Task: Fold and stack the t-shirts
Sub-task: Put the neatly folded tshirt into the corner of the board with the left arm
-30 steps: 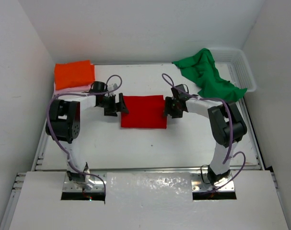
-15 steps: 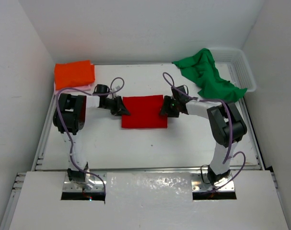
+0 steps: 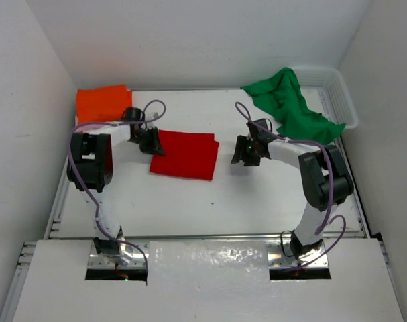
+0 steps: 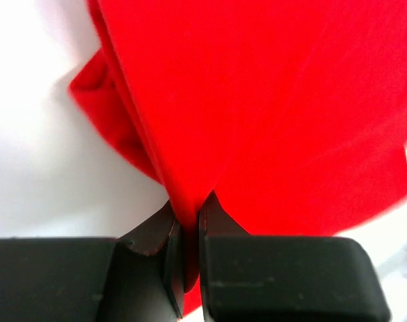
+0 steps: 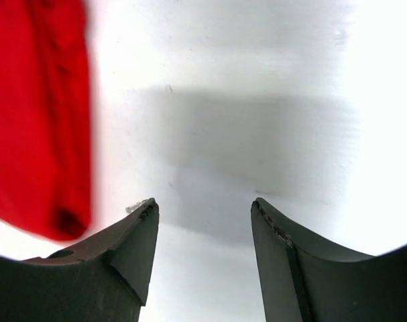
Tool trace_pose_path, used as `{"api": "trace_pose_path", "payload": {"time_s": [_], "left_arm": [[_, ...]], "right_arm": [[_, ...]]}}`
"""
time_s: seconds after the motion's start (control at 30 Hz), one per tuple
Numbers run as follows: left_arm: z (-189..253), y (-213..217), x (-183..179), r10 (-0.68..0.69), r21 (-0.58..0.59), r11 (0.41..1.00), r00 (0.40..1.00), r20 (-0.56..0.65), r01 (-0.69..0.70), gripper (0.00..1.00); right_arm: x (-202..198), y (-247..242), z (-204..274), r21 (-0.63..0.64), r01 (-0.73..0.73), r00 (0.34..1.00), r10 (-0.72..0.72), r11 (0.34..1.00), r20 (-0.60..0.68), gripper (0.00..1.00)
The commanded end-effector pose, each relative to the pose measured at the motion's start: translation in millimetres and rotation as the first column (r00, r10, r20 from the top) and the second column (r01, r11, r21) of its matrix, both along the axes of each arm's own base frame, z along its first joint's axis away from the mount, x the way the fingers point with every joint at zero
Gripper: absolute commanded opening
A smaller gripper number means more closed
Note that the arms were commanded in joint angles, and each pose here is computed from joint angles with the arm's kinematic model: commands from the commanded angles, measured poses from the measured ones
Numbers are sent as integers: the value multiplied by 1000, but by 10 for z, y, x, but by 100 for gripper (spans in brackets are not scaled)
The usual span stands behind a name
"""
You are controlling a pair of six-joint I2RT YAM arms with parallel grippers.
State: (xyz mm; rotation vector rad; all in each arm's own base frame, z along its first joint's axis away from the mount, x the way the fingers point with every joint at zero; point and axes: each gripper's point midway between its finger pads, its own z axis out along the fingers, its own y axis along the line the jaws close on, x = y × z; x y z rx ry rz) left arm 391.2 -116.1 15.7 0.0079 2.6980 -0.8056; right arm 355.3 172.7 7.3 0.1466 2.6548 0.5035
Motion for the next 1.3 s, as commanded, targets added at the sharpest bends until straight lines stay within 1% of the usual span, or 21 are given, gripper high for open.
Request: {"api": "trace_pose_path", "payload": {"time_s": [0.0, 0.03, 0.1, 0.13, 0.2, 0.23, 0.3, 0.33, 0.4, 0.43, 0.5, 0.53, 0.57, 0.6, 0.7, 0.8, 0.9, 0.93, 0.97, 1.03, 1.27], "left_arm": [[412, 584, 428, -90, 324, 946, 980, 180, 28, 0], [555, 682, 539, -111, 378, 925, 973, 203, 27, 0], [573, 778, 577, -124, 431, 902, 975, 182, 35, 0], [678, 817, 685, -137, 451, 892, 969, 206, 30, 0], [657, 901, 749, -136, 483, 875, 972, 193, 26, 0], [787, 933, 887, -143, 498, 867, 963, 228, 11, 0], [743, 1006, 963, -146, 528, 849, 970, 194, 22, 0], [821, 1046, 1099, -146, 534, 845, 968, 202, 16, 0], [927, 1084, 1241, -139, 538, 843, 965, 223, -3, 0], [1140, 1091, 1400, -142, 544, 838, 950, 277, -33, 0], [1206, 1152, 1507, -132, 567, 821, 948, 291, -60, 0], [1345, 1176, 1622, -129, 574, 814, 935, 331, -91, 0], [1421, 1203, 1667, -126, 582, 806, 929, 349, -110, 0], [1592, 1269, 1745, -123, 599, 787, 913, 389, -149, 0], [1784, 1393, 1826, -124, 637, 742, 892, 434, -207, 0], [1958, 1444, 1854, -117, 634, 732, 872, 476, -248, 0], [2107, 1420, 1900, -100, 603, 744, 844, 526, -288, 0], [2255, 1414, 1933, -100, 586, 746, 817, 567, -316, 0], [2288, 1518, 1936, -87, 582, 741, 811, 579, -336, 0], [2429, 1590, 1974, -78, 564, 737, 783, 618, -372, 0], [2823, 1741, 2053, -72, 500, 757, 706, 704, -422, 0]], "right_arm": [[123, -122, 338, -73, -43, 996, 49, 996, 80, 56], [133, -146, 360, -83, -43, 995, 49, 996, 82, 56], [196, -169, 428, -95, -40, 993, 50, 995, 107, 56], [214, -195, 434, -98, -33, 993, 44, 995, 108, 56], [246, -193, 458, -94, -32, 992, 43, 995, 117, 56], [257, -204, 465, -94, -30, 992, 41, 995, 117, 56], [273, -211, 473, -99, -32, 992, 44, 995, 119, 56], [282, -218, 486, -102, -32, 992, 45, 994, 120, 56], [272, -235, 486, -108, -33, 992, 46, 994, 116, 56], [258, -253, 478, -113, -33, 993, 46, 993, 113, 56], [237, -281, 486, -127, -31, 992, 46, 991, 117, 56], [205, -309, 459, -136, -29, 993, 45, 990, 110, 56], [193, -326, 455, -140, -27, 993, 43, 990, 109, 56], [174, -340, 460, -144, -26, 993, 42, 989, 111, 56], [110, -387, 405, -154, -23, 995, 37, 988, 93, 56], [86, -394, 393, -155, -22, 996, 36, 988, 86, 56], [66, -402, 387, -160, -22, 996, 36, 987, 82, 56], [67, -408, 389, -160, -21, 996, 34, 987, 83, 56], [57, -411, 386, -161, -21, 996, 34, 987, 80, 56], [52, -425, 393, -166, -19, 996, 33, 986, 82, 56], [-16, -484, 375, -186, -15, 997, 29, 982, 73, 56]]}}
